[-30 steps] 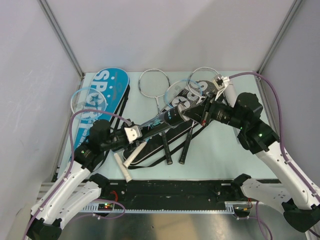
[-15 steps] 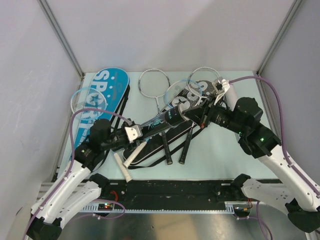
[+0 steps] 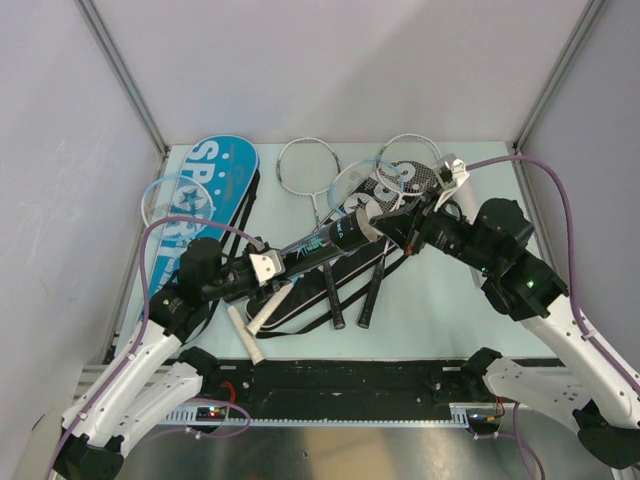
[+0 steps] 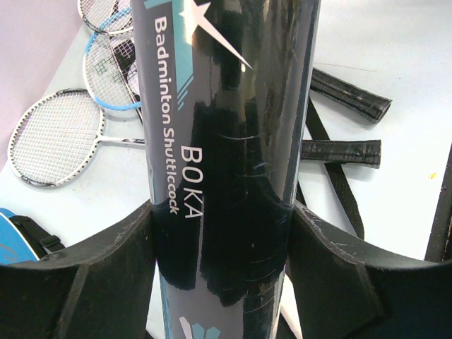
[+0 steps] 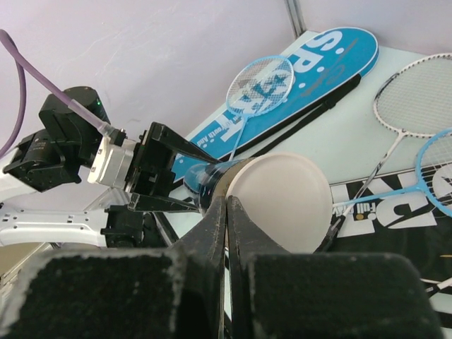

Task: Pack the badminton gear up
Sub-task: Close the lid on the shuttle tube.

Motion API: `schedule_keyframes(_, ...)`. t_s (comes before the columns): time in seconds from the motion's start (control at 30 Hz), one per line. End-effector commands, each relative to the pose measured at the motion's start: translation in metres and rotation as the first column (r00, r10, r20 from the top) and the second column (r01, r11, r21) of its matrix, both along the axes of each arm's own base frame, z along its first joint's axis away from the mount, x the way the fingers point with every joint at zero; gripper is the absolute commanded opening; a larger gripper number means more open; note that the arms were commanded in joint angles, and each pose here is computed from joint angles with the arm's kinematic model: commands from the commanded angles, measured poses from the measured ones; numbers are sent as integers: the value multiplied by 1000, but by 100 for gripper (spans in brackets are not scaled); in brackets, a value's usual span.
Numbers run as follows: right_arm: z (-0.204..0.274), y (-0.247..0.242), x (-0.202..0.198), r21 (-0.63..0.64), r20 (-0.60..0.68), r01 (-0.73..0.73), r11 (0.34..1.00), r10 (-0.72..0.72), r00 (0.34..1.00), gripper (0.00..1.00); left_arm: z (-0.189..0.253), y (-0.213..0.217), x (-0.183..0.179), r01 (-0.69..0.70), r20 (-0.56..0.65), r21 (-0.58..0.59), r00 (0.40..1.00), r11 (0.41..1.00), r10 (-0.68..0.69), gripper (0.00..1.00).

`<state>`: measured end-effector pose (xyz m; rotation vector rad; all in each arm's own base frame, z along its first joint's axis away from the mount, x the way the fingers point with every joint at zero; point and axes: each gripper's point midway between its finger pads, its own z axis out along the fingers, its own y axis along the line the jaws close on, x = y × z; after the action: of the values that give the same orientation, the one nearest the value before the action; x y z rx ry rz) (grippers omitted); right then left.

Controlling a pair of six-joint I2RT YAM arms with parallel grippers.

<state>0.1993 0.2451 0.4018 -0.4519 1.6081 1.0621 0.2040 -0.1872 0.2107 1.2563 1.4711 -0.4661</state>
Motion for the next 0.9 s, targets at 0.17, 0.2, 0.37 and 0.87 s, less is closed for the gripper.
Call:
schedule_keyframes(0.17, -12, 18, -3, 16, -18, -49, 999, 50, 999, 0, 44, -8, 2, 38, 109, -65, 994, 997, -31, 20)
schedule_keyframes(0.2, -14, 20, -3, 24, -26, -57, 998, 57, 998, 0, 43, -9, 3, 38, 108, -64, 994, 997, -31, 20)
schedule_keyframes(0.37, -17, 25, -6, 58, -46, -82, 995, 85, 995, 0, 42, -9, 3, 41, 105, -63, 994, 997, -34, 20)
schedule_keyframes(0.87, -3, 12, -8, 145, -48, -61, 988, 69, 996, 0, 40, -8, 3, 40, 114, -54, 993, 998, -33, 20)
